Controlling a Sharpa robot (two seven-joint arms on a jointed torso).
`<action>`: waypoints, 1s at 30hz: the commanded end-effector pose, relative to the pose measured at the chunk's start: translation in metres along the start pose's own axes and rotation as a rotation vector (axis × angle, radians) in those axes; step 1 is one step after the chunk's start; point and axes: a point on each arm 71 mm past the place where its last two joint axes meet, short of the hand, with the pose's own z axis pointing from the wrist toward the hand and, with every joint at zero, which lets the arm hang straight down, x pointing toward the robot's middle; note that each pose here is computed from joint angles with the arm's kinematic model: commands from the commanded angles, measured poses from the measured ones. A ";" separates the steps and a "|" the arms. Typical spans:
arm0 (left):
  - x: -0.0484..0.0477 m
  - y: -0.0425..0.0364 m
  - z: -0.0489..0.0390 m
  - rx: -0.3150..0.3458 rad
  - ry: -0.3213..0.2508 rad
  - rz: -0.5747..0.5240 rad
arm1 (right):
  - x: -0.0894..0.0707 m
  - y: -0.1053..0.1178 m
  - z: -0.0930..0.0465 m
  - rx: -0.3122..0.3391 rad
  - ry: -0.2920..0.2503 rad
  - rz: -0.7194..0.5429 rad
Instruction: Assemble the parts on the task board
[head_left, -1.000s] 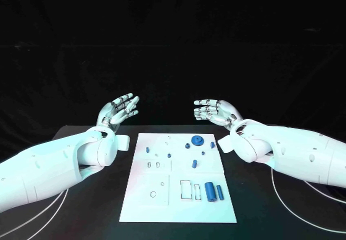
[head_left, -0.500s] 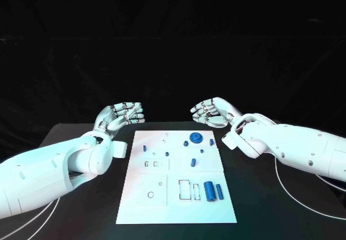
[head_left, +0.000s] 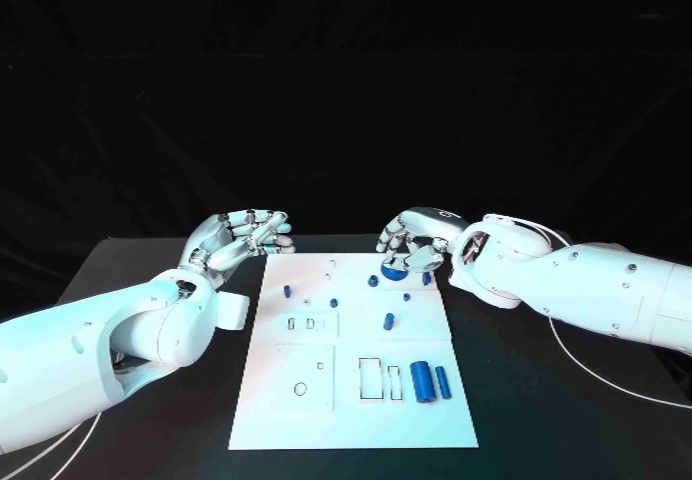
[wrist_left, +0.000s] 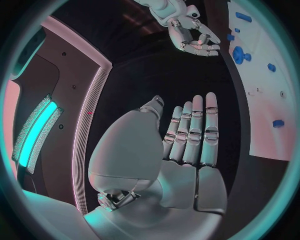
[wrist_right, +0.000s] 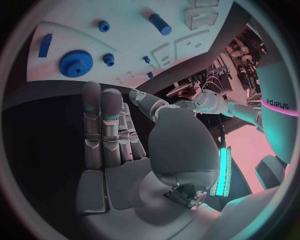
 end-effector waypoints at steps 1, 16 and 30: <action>0.0071 -0.0036 -0.0012 0.006 0.047 -0.015 | 0.005 0.000 0.002 0.037 0.076 -0.198; 0.0121 -0.0059 -0.0021 0.004 0.063 -0.029 | 0.011 0.011 0.012 0.024 0.111 -0.277; 0.0107 -0.0063 -0.0020 -0.003 0.066 -0.036 | 0.017 0.015 0.019 0.019 0.131 -0.287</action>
